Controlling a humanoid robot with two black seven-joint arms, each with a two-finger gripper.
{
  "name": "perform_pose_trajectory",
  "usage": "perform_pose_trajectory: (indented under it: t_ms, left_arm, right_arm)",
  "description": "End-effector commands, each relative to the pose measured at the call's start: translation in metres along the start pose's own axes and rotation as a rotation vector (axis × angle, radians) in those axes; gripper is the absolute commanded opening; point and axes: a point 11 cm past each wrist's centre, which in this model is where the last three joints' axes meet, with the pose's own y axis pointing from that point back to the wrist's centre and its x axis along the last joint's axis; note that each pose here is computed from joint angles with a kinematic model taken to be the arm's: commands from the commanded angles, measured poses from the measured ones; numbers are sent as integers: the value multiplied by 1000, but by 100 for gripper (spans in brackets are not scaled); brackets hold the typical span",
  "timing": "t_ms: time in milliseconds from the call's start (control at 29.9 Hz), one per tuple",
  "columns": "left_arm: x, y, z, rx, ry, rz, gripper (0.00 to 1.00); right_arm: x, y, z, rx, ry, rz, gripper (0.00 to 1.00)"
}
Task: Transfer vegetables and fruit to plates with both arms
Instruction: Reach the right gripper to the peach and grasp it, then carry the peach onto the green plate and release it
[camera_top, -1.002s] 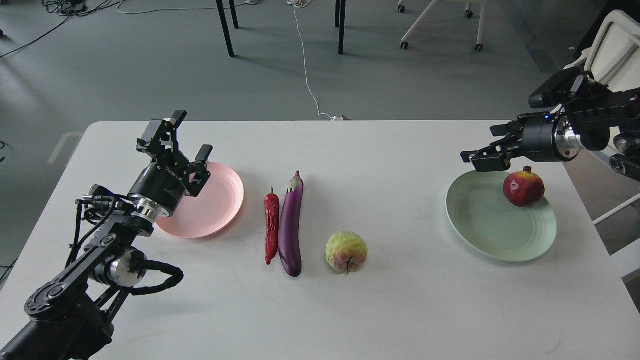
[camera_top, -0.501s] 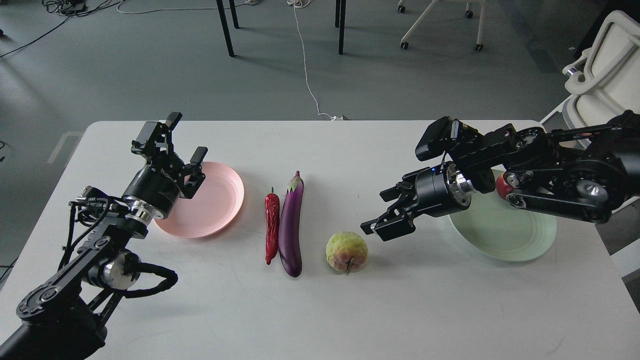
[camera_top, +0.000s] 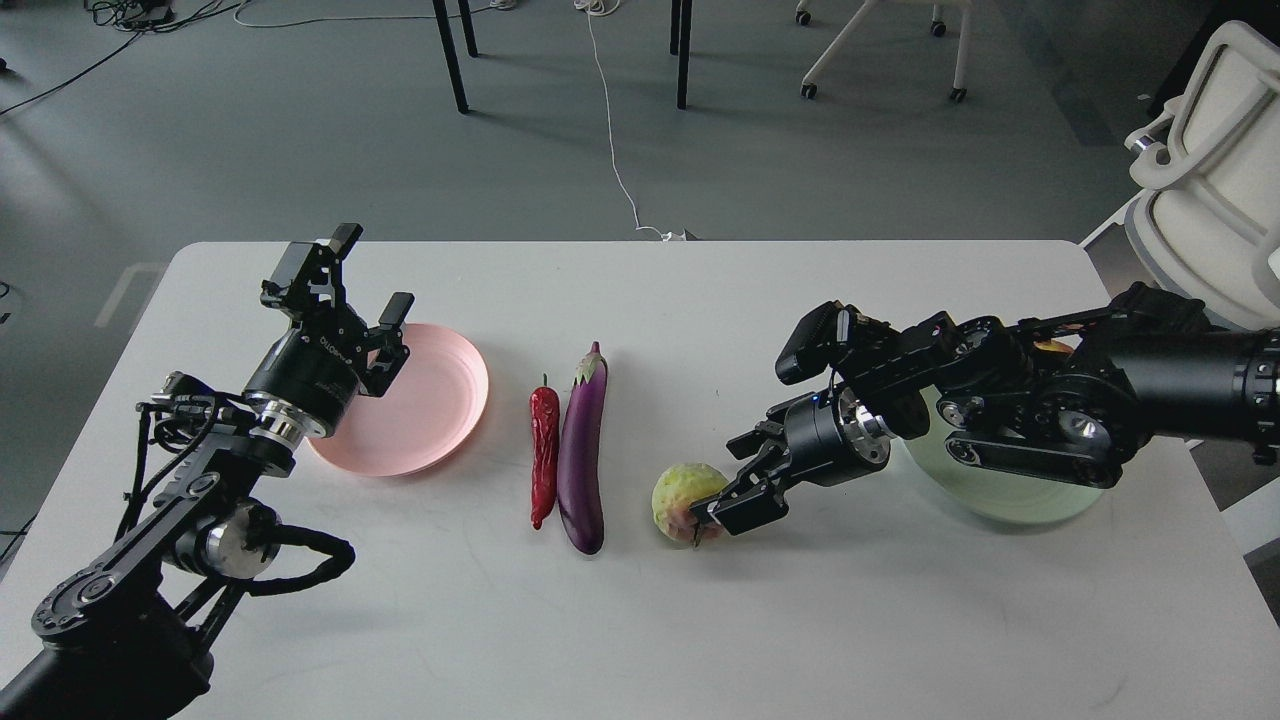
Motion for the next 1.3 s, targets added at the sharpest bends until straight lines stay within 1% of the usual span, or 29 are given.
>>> perform_pose_trajectory:
  t_ms: [0,67,100,134,167,234,267,334,401,501,601,768,868,1002,1135,1202,1269]
  left_arm:
    - [3,1,2,-1,-7,2,98]
    - [5,1,4,-1,-13,4,98]
    - [6,1,5,-3,-15,4,98]
    - [7,2,6,-3,-17,5,98]
    - [9,2,7,-3,-21,6,98]
    - [10,2,8,-3,-24,8,98]
    - [11,2,8,-5,-26,8,98]
    - [11,3,9,-4,-29,9,98]
    - [11,3,9,-4,-29,9,98]
    - [12,3,9,-6,-29,10,98]
    - [12,3,9,-6,-29,10,98]
    - [12,3,10,-6,-30,9,98]
    - [12,3,10,-6,-29,8,98]
    - [11,2,9,-7,-28,7,98]
    - [10,2,8,-4,-26,4,98]
    - [8,2,8,-5,-23,0,98]
    - [7,2,6,-1,-23,-3,98]
  right_arm:
    - [8,-15,-9,25,-14,12,96]
    - [12,-22,-13,35,-15,13,94]
    - [13,-24,-14,36,-16,10,90]
    - [14,-25,-14,34,-12,6,83]
    - [14,-26,-13,29,-11,2,69]
    - [15,-28,-12,26,-6,-1,48]
    - [14,-28,-13,26,-5,-4,44]
    - [14,-28,-12,24,-5,-5,43]
    - [12,-26,-10,20,-8,-7,39]
    - [12,-21,-6,9,-11,-4,38]
    - [16,-8,4,-20,-16,14,38]
    - [32,35,25,-90,-13,75,39]
    - [27,76,40,-143,-49,117,39]
    - [5,133,68,-255,-110,157,40]
    - [-38,180,89,-371,-130,124,42]
    - [-58,199,97,-424,-126,95,43]
    - [-77,207,101,-449,-150,72,45]
